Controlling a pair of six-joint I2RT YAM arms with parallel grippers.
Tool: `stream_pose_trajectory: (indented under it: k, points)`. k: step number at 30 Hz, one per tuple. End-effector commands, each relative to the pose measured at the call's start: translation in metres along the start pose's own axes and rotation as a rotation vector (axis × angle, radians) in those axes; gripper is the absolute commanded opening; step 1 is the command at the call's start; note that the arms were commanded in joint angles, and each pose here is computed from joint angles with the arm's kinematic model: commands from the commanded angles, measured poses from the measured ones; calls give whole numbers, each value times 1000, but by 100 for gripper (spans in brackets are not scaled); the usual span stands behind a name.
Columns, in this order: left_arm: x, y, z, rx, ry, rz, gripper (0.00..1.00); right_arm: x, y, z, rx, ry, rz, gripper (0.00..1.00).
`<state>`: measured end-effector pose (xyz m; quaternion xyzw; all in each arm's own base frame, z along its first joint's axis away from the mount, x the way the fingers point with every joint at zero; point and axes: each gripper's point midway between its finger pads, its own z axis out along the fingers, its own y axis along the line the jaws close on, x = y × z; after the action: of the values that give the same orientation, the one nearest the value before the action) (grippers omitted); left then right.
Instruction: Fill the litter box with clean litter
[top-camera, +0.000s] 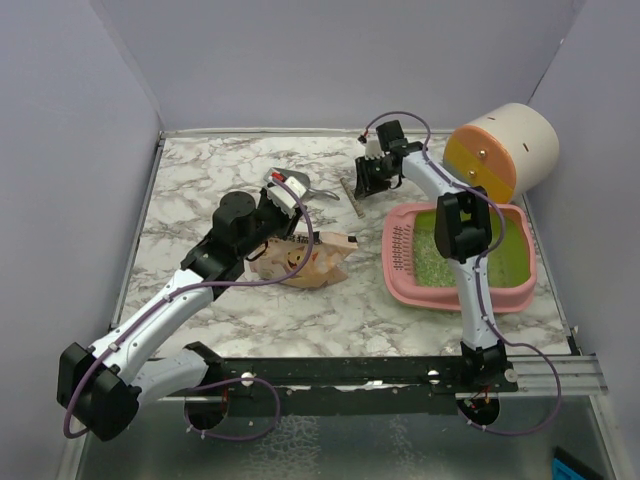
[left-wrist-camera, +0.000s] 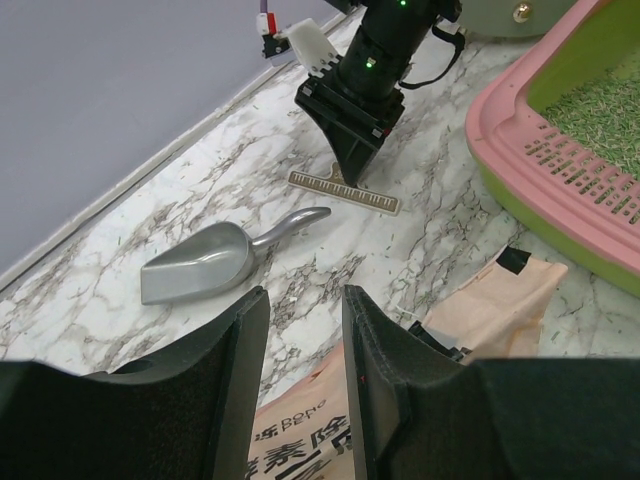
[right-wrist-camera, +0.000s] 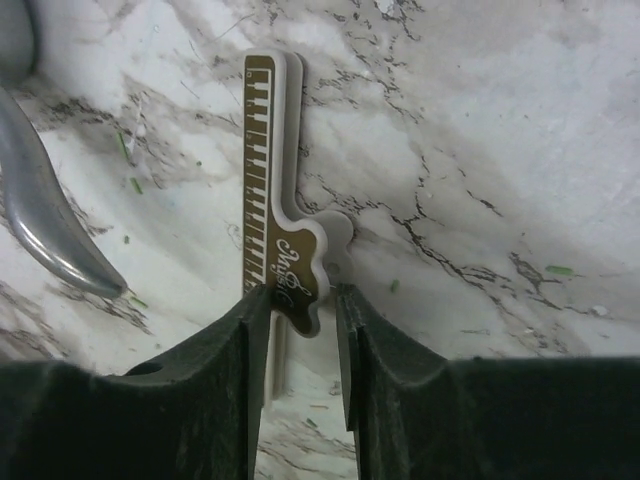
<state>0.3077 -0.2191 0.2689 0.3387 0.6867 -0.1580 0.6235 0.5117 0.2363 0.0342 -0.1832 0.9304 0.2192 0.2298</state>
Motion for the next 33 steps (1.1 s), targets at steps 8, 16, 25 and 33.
stream_pose_trajectory:
  k: [8,16,25,33]
  points:
    - [-5,4,4,-24,-15,-24,40,-15,19,-22,-67,-121,-18,1]
    - [-28,-12,6,76,-5,-139,97,-39,58,-137,-38,-384,-128,1]
    - [-61,-34,-11,189,-122,-265,99,-21,138,-275,-215,-675,-280,1]
    - [-91,-51,-52,284,-195,-324,49,76,193,-303,-532,-574,-361,1]
